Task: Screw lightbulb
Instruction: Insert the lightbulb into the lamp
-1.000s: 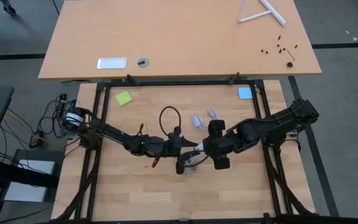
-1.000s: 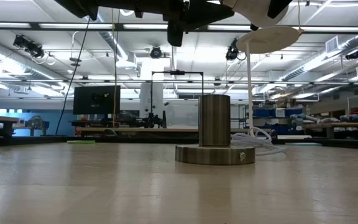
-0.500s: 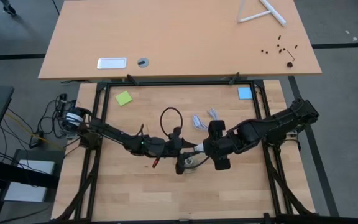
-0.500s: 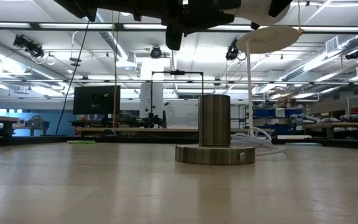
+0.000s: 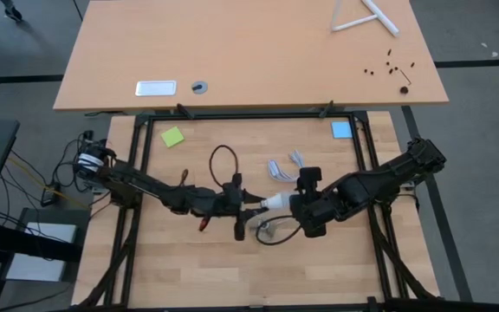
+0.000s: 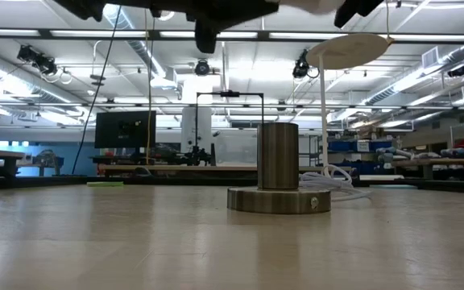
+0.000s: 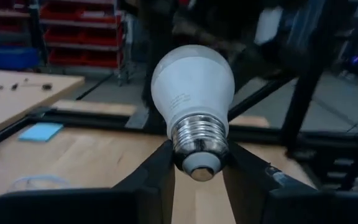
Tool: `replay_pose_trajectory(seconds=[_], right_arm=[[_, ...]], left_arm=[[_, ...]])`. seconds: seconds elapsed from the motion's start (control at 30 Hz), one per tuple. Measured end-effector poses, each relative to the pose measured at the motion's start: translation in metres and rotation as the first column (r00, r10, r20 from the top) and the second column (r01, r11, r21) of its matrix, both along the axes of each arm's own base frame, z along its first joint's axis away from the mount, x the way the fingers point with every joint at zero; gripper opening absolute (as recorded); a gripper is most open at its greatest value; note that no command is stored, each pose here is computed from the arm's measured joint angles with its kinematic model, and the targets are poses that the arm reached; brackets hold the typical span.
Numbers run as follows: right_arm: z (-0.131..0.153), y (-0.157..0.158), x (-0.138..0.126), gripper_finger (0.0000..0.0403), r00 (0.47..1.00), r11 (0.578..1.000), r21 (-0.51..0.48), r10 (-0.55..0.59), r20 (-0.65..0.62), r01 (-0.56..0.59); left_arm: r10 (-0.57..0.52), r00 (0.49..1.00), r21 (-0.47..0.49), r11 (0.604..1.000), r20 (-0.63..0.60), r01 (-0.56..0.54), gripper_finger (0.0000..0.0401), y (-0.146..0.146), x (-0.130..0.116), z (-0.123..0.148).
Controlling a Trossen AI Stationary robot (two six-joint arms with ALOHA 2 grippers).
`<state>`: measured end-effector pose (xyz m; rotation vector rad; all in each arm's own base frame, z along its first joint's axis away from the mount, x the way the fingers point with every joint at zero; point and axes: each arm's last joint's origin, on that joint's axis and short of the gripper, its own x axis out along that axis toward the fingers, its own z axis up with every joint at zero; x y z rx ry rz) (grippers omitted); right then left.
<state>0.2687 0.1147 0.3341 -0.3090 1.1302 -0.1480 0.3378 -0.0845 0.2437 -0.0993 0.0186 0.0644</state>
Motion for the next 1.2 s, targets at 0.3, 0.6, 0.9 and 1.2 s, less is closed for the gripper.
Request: replay_pose_trajectory(seconds=[0.3, 0.6, 0.9, 1.2], right_arm=[[-0.028, 0.004, 0.002, 0.0269, 1.000, 0.998, 0.064, -0.003, 0.014, 0.002], [-0.086, 0.004, 0.002, 0.0228, 0.993, 0.987, 0.121, -0.112, 0.041, 0.107], [-0.117, 0.008, 0.012, 0.0196, 0.964, 0.964, 0.248, -0.152, 0.219, 0.095], [-0.124, 0.001, 0.026, 0.0170, 0.894, 0.941, 0.336, -0.188, 0.408, 0.045]], left_arm=[[-0.054, 0.991, -0.019, 0.998, 0.122, 0.056, 0.0106, 0.000, -0.033, -0.011], [-0.073, 0.968, -0.036, 0.996, 0.240, 0.084, 0.0107, 0.008, -0.070, -0.022], [-0.052, 0.956, -0.057, 0.996, 0.287, 0.071, 0.0107, 0.015, -0.082, -0.030], [-0.004, 0.952, -0.059, 0.998, 0.305, 0.023, 0.0106, 0.028, -0.079, -0.028]])
